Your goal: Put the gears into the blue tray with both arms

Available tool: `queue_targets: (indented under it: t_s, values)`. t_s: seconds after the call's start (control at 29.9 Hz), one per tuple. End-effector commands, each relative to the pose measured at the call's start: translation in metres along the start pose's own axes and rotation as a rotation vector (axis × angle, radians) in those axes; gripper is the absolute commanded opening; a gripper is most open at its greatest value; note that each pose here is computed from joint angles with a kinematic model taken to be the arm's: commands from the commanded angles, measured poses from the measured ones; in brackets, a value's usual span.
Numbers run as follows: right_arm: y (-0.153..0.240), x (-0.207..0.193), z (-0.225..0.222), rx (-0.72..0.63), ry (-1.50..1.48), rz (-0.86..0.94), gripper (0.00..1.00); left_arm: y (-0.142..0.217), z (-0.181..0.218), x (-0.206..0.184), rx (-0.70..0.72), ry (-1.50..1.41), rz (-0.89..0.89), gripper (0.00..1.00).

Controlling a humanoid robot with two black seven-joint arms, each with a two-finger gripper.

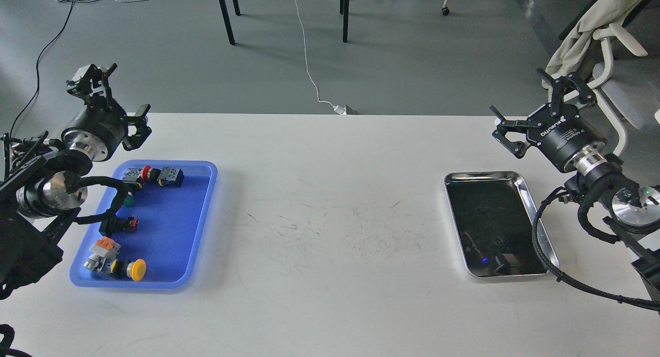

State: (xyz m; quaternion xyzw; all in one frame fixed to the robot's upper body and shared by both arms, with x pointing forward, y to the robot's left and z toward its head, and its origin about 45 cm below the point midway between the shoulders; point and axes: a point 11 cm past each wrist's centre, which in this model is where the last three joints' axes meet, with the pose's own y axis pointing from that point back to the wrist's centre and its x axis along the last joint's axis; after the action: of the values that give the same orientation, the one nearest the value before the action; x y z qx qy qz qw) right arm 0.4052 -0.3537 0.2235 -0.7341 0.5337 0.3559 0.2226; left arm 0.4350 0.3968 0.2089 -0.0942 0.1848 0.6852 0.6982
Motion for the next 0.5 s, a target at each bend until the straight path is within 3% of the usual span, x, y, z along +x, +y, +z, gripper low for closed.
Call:
queue_targets:
  t_s: [0.0, 0.47]
  values:
    - [-0.0014, 0.0004, 0.004, -0.003, -0.007, 0.001, 0.99, -0.0004, 0.0004, -0.0024, -0.001, 0.001, -0.017, 0.98]
    - [-0.0052, -0.0055, 0.0048, -0.005, -0.01, -0.016, 0.99, -0.0011, 0.0032, 0.0005, -0.03, 0.034, -0.036, 0.98]
